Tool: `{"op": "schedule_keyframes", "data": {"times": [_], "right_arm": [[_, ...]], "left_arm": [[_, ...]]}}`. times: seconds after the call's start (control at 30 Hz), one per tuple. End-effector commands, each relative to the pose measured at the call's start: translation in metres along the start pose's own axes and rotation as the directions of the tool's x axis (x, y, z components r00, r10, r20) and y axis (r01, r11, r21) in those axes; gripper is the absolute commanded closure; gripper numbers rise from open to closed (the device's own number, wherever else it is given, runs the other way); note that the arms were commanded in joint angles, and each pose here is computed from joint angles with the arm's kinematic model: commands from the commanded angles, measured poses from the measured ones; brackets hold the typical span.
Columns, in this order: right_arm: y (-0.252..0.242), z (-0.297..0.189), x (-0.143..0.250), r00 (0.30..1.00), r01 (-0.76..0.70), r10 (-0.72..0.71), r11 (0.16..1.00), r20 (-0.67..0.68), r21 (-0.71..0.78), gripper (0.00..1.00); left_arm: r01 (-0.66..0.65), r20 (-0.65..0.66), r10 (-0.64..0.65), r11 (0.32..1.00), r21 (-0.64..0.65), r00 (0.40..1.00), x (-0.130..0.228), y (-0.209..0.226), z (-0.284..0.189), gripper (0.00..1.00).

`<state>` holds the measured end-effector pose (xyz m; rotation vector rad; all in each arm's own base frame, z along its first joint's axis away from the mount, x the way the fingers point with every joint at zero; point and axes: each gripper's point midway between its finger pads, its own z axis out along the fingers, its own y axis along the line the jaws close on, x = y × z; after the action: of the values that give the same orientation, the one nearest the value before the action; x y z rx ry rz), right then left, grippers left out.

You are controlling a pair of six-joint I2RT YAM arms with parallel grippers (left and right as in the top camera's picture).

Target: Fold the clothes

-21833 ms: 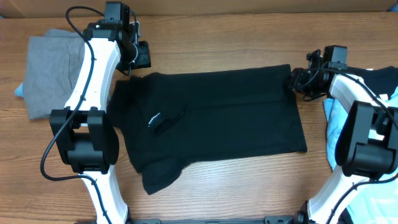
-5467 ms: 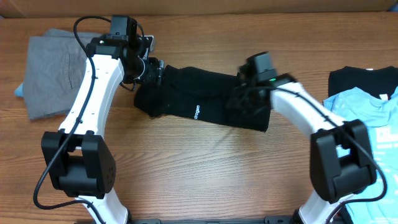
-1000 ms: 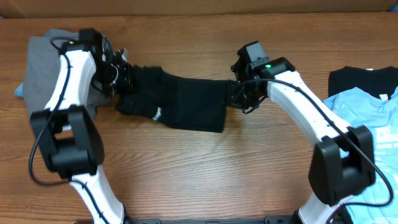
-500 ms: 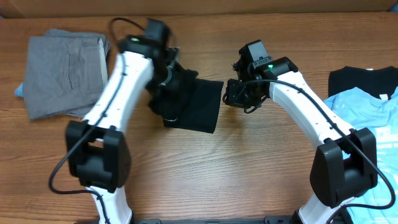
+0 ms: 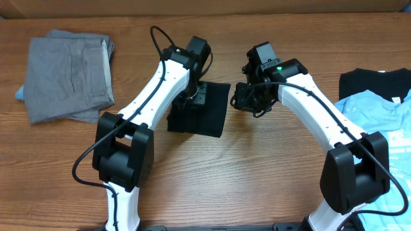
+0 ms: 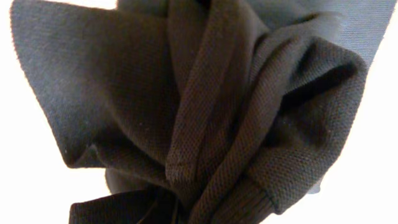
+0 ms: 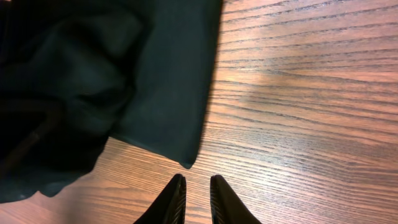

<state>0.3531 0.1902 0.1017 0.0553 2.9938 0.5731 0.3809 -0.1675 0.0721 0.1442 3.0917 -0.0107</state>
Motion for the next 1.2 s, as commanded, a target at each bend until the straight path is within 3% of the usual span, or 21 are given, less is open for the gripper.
{"op": "schedule_keyframes", "data": {"times": [0.0,0.13,0.27,0.5,0.77,0.97,1.07,1.13,1.17], "right_arm": [[-0.002,-0.002,-0.004,1.000,0.005,-0.005,1.000,0.017,0.008,0.83],[-0.002,-0.002,-0.004,1.000,0.005,-0.006,1.000,0.018,0.008,0.83],[-0.001,-0.002,-0.006,1.000,0.007,-0.008,1.000,0.023,0.005,0.83],[-0.003,-0.003,-0.006,1.000,0.007,-0.007,1.000,0.027,0.016,0.83],[-0.005,-0.002,-0.002,1.000,0.001,-0.001,1.000,0.009,0.024,0.83],[-0.009,-0.003,0.001,1.000,-0.004,0.004,0.999,0.001,0.044,0.83],[-0.009,-0.003,0.001,1.000,-0.003,0.003,0.999,0.001,0.044,0.83],[-0.009,-0.003,0.001,1.000,-0.004,0.004,0.999,-0.001,0.045,0.83],[-0.009,-0.003,0.002,1.000,-0.004,0.005,0.999,-0.002,0.046,0.83]], "left_arm": [[0.090,0.026,-0.088,0.991,-0.101,0.996,-0.009,0.038,-0.006,0.96],[0.149,0.027,-0.147,0.975,-0.164,0.989,-0.010,0.074,-0.017,0.96],[0.208,0.053,-0.202,0.969,-0.134,0.978,-0.019,0.083,-0.022,0.96],[0.180,0.112,-0.169,0.978,-0.100,0.979,-0.029,0.050,-0.022,0.96],[0.113,0.109,-0.095,0.978,-0.176,0.989,-0.025,0.014,0.005,0.93],[0.099,0.037,-0.095,0.989,-0.106,0.995,-0.017,-0.015,0.036,0.66],[0.073,0.048,-0.069,0.994,-0.076,0.996,-0.019,-0.027,0.033,0.31],[0.047,0.058,-0.043,0.996,-0.071,0.997,-0.021,-0.033,0.028,0.00],[0.036,0.061,-0.031,0.997,-0.069,0.998,-0.022,-0.035,0.023,0.00]]}}
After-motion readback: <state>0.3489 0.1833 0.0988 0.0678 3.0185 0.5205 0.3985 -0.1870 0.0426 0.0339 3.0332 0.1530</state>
